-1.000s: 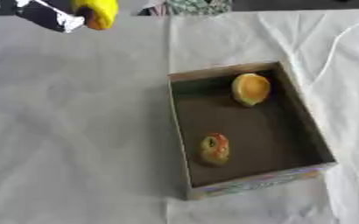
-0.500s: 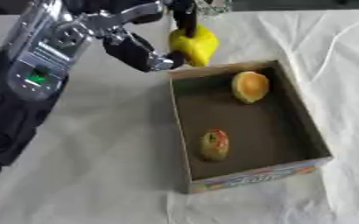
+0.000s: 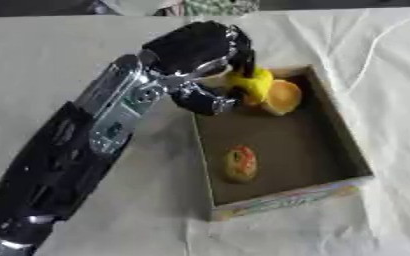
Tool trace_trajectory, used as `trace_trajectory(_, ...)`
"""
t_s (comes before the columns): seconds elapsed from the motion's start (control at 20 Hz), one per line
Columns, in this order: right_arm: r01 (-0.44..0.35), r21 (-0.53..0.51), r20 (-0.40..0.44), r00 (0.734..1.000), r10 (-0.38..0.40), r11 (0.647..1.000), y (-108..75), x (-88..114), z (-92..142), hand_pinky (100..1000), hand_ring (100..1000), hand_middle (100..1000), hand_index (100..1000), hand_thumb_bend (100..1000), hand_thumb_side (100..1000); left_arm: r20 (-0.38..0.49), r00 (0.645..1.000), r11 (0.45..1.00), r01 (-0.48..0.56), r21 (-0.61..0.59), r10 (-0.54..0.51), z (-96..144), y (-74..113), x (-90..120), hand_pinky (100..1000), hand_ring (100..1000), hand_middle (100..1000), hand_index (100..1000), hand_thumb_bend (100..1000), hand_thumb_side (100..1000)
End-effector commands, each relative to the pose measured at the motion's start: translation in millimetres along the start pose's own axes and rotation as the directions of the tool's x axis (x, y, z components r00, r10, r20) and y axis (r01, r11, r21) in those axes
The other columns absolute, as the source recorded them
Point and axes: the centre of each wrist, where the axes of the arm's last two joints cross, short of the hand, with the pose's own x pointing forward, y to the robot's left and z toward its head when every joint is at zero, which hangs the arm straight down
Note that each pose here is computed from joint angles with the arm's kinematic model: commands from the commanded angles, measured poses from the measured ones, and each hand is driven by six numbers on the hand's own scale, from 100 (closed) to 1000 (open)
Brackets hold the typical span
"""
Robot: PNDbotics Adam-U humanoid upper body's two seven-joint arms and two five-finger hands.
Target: Pick up objects on the table and place them in the box.
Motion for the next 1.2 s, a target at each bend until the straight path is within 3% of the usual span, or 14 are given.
trace_trajectory(0.05,-0.013,0.004,0.036,0.999,0.013,1.000,-4.7,7,-8,881,787,676,762,100,535,0.004,1.000,1.000,-0.005,-0.026,0.005,-6,-9.7,2,839,824,766,894,143,100)
trace_trajectory(0.1,-0.012,0.002,0.034,0.999,0.012,1.000,-4.6,7,-8,881,787,676,762,100,535,0.005,1.000,0.999,-0.015,-0.050,0.016,-6,-14.5,2,848,834,780,902,147,100)
trace_trajectory(0.15,-0.011,0.000,0.032,0.999,0.011,1.000,-4.6,7,-7,881,787,676,762,100,536,0.004,1.000,0.998,-0.022,-0.064,0.023,-6,-17.4,1,915,909,855,946,176,138)
trace_trajectory(0.25,-0.009,0.000,0.027,1.000,0.009,1.000,-4.2,6,-6,882,787,675,762,100,535,0.001,1.000,0.998,-0.026,-0.064,0.026,-5,-18.3,0,945,960,883,963,252,218)
trace_trajectory(0.45,-0.004,-0.004,0.015,1.000,0.005,1.000,-3.4,5,-4,882,787,675,761,100,537,-0.007,1.000,1.000,-0.024,0.004,0.024,-2,-7.7,-1,936,956,868,957,285,261)
trace_trajectory(0.65,-0.002,-0.007,0.015,1.000,0.002,1.000,-3.5,5,-4,881,787,675,761,100,537,-0.004,0.999,0.993,-0.036,0.115,0.036,4,15.6,-2,909,934,846,935,189,184)
trace_trajectory(0.75,-0.002,-0.005,0.016,1.000,0.002,1.000,-3.8,5,-4,881,787,675,761,100,537,-0.007,0.999,0.976,-0.051,0.213,0.054,12,37.5,-4,893,918,832,918,100,157)
trace_trajectory(0.9,-0.005,-0.004,0.022,1.000,0.005,1.000,-4.9,5,-3,880,787,677,762,100,538,0.008,0.991,0.912,-0.128,0.390,0.135,34,69.8,-13,841,878,793,889,100,194)
trace_trajectory(1.15,-0.017,-0.002,0.039,0.999,0.017,1.000,-8.2,4,-1,879,788,678,763,100,538,0.062,0.935,0.703,-0.305,0.643,0.348,104,106.2,-60,804,826,740,866,100,427)
trace_trajectory(1.2,-0.022,-0.002,0.041,0.999,0.022,1.000,-9.1,3,0,879,788,678,763,100,538,0.058,0.921,0.654,-0.317,0.687,0.385,122,112.9,-71,803,823,739,865,100,439)
